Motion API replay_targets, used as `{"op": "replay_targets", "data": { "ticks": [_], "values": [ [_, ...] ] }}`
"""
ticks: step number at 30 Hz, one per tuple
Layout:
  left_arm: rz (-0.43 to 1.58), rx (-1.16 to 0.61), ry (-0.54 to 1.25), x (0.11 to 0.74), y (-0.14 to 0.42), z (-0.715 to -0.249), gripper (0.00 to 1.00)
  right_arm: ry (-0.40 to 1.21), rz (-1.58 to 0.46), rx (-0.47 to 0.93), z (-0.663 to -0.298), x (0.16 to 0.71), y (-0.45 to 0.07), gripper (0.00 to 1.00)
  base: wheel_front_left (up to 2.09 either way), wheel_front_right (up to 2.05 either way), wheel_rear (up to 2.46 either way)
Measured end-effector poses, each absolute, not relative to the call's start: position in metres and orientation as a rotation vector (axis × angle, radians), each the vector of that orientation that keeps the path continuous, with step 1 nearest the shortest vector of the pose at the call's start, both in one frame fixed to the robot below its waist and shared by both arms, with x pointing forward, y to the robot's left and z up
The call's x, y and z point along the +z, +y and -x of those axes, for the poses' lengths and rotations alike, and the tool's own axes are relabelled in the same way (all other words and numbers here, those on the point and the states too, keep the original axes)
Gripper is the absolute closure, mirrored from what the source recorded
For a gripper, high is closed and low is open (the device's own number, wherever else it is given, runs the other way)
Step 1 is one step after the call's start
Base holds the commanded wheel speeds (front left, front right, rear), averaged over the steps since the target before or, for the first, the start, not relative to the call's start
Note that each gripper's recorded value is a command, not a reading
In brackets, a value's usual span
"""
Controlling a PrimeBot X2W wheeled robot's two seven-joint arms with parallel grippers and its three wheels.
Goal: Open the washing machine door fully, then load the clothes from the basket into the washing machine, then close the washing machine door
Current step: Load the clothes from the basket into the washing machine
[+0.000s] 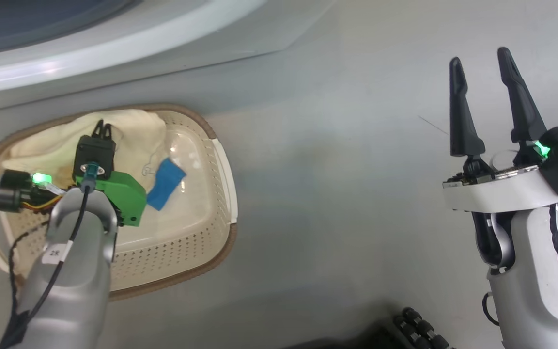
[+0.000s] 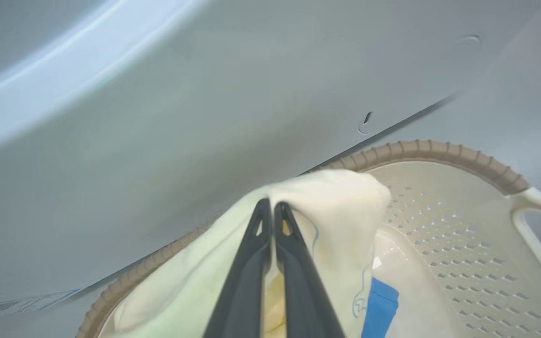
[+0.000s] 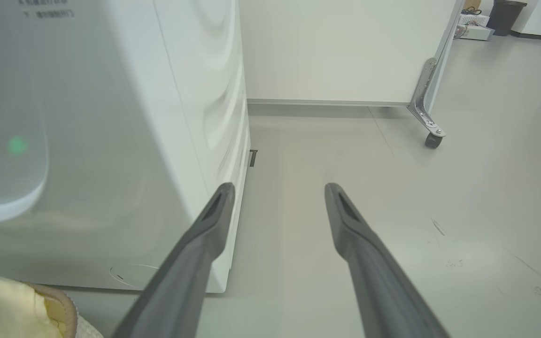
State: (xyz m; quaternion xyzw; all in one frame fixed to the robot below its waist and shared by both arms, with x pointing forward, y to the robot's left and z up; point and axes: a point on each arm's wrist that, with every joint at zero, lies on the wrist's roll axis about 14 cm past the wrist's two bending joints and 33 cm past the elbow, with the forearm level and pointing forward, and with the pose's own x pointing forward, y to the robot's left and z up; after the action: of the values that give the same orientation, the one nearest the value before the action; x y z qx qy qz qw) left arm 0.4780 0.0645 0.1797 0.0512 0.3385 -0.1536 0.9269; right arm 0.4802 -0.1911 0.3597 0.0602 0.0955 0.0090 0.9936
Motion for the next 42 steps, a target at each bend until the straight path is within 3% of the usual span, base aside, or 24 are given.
{"op": "replay_targets", "data": {
  "ticks": [8, 23, 42],
  "values": [
    [-0.058, -0.217, 0.637, 0.222, 0.087, -0.469, 1.0, 0.168, -0.113, 0.032, -0.471, 0.378, -0.188, 0.0, 0.0, 0.0, 0.0],
    [-0.005, -0.08, 0.262, 0.366, 0.125, -0.492, 1.0, 0.102, -0.151, 0.085, -0.447, 0.421, -0.163, 0.0, 0.0, 0.0, 0.0],
    [-0.016, -0.022, 0.085, 0.449, 0.147, -0.429, 1.0, 0.014, -0.152, 0.112, -0.398, 0.472, -0.153, 0.0, 0.0, 0.0, 0.0]
  ]
}}
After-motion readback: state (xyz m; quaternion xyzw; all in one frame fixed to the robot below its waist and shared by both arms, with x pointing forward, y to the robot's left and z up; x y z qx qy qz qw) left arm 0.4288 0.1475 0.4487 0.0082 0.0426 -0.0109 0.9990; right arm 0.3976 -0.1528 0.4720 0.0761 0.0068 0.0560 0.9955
